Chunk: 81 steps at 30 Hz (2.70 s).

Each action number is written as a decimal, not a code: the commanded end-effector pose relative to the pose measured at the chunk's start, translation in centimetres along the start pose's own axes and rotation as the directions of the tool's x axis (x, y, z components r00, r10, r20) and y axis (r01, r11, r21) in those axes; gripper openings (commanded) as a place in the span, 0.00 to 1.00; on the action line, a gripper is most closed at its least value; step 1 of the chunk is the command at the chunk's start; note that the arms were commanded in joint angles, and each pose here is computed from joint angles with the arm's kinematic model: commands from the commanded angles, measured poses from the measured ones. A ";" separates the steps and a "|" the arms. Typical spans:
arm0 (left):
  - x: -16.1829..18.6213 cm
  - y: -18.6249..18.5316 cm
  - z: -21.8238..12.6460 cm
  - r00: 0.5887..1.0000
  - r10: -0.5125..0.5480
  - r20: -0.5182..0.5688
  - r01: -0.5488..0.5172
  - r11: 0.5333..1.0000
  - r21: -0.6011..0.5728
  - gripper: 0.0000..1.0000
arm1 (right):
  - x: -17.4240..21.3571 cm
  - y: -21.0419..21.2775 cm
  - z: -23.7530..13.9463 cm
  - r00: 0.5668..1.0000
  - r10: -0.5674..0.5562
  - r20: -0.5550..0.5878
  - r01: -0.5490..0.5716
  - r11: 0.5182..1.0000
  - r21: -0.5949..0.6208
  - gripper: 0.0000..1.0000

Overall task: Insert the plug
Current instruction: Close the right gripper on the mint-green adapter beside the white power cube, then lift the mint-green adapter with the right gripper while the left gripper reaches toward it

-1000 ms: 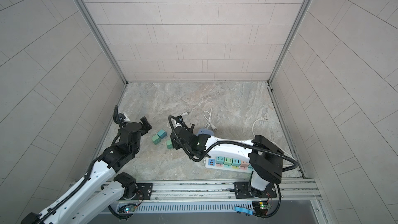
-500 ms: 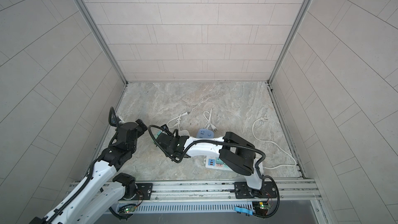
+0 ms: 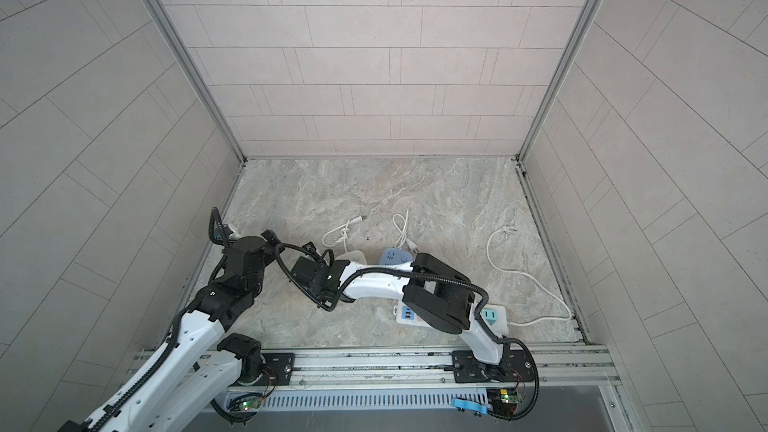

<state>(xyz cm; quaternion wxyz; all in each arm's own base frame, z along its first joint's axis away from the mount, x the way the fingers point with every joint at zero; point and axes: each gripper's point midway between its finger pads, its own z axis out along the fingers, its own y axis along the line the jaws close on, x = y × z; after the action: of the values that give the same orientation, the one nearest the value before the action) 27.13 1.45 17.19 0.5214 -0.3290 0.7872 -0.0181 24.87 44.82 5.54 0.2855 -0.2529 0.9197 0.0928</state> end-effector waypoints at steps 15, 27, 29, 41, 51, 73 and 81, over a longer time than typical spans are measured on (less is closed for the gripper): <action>0.0 0.3 0.2 1.000 -0.029 0.006 0.029 1.000 -0.006 0.96 | 1.1 -1.4 0.6 0.998 -0.050 -0.037 0.054 0.990 0.129 0.49; 0.0 0.4 0.2 0.999 -0.034 0.006 0.034 0.999 -0.008 0.96 | 2.0 -0.7 1.7 0.998 -0.048 -0.051 0.053 0.993 0.109 0.51; -0.1 0.4 0.1 0.999 -0.034 0.008 0.034 0.999 -0.009 0.96 | 2.0 -0.5 1.9 0.997 -0.051 -0.052 0.056 0.993 0.102 0.51; -0.4 0.6 -0.1 0.999 -0.038 0.020 0.038 0.999 -0.011 0.96 | 1.8 0.3 3.0 0.998 -0.031 -0.055 0.034 0.998 0.056 0.54; -0.2 0.4 -0.1 0.999 -0.039 0.011 0.039 0.999 0.001 0.96 | 1.8 0.3 2.2 0.999 -0.008 -0.037 0.008 1.000 0.008 0.39; 0.2 -8.4 -3.1 0.996 0.076 -0.052 -0.041 0.871 0.489 0.87 | -2.7 -11.1 -16.4 0.887 -0.002 0.463 -0.036 0.997 0.072 0.30; 1.9 -12.6 -4.0 0.978 0.168 -0.123 -0.053 0.772 0.633 0.85 | -0.9 -18.1 -21.1 0.775 -0.008 0.632 -0.130 0.977 0.172 0.30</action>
<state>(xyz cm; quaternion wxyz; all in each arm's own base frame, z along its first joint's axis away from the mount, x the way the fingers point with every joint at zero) 29.34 -8.37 19.63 0.5180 -0.1351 0.8120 -0.2325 24.02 25.33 20.41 0.5446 -0.1837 0.8120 0.1016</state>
